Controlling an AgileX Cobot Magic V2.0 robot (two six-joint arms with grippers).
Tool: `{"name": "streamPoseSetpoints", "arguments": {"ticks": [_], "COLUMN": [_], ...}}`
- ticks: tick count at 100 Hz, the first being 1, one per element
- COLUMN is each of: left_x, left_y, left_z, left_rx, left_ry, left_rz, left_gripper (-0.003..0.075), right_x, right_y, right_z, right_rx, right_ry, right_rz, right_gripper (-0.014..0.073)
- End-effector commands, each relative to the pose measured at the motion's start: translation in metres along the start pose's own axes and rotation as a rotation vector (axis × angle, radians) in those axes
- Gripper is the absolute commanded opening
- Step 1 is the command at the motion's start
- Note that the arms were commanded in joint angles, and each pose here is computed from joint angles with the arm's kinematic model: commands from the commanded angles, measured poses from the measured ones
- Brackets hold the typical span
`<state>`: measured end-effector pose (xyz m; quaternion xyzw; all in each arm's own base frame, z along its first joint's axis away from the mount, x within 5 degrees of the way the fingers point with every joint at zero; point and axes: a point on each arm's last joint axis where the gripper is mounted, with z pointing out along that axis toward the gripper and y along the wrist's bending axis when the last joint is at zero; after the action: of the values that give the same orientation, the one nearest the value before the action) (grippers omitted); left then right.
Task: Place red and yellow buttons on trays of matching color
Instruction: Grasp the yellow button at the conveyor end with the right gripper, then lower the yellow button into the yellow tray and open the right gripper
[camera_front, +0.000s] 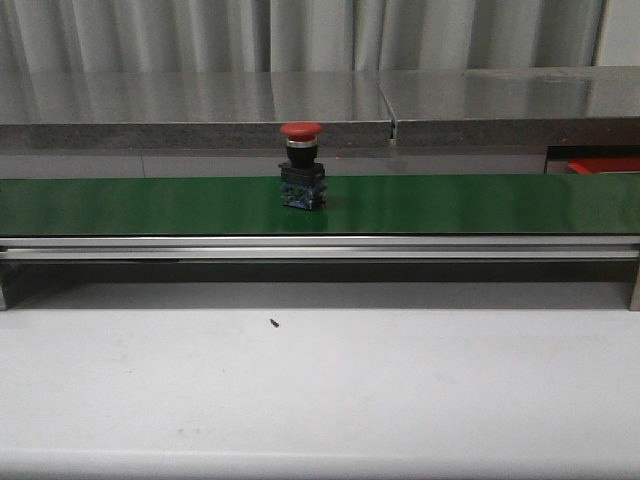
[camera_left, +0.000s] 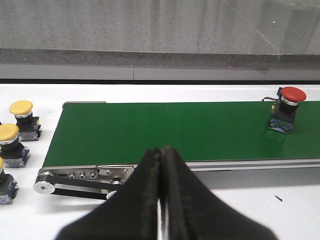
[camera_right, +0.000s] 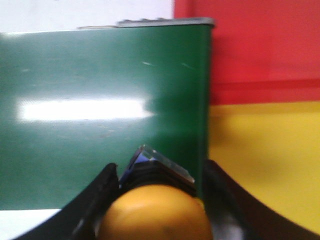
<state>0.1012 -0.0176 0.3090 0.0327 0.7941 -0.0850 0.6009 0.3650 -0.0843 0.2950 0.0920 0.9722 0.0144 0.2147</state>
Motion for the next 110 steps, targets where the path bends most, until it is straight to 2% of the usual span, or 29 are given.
{"name": "streamPoseSetpoints", "arguments": {"ticks": [1, 15, 25, 66, 100, 110], "left_x": [-0.015, -0.015, -0.015, -0.015, -0.015, -0.015], "left_y": [-0.001, -0.001, -0.001, -0.001, -0.001, -0.001], "left_z": [-0.002, -0.002, -0.002, -0.002, -0.002, -0.002], "left_rx": [0.005, 0.005, 0.005, 0.005, 0.005, 0.005], "left_ry": [-0.102, -0.102, -0.102, -0.102, -0.102, -0.102], "left_rz": [-0.018, -0.018, -0.018, -0.018, -0.018, -0.018], "left_gripper": [-0.0019, -0.0019, -0.0019, -0.0019, -0.0019, -0.0019], "right_x": [-0.002, 0.006, 0.011, 0.017, 0.022, 0.022], "right_y": [-0.025, -0.057, -0.069, -0.081, -0.087, -0.087], "right_z": [-0.028, -0.023, -0.013, 0.053, 0.079, 0.078], "right_rx": [0.041, 0.080, 0.094, 0.082, 0.101, 0.101], "right_ry": [-0.083, -0.086, -0.095, -0.012, 0.054, 0.056], "right_rz": [0.071, 0.161, 0.200, 0.237, 0.220, 0.220], "right_gripper": [0.0168, 0.0168, 0.0168, 0.0168, 0.0175, 0.0247]}}
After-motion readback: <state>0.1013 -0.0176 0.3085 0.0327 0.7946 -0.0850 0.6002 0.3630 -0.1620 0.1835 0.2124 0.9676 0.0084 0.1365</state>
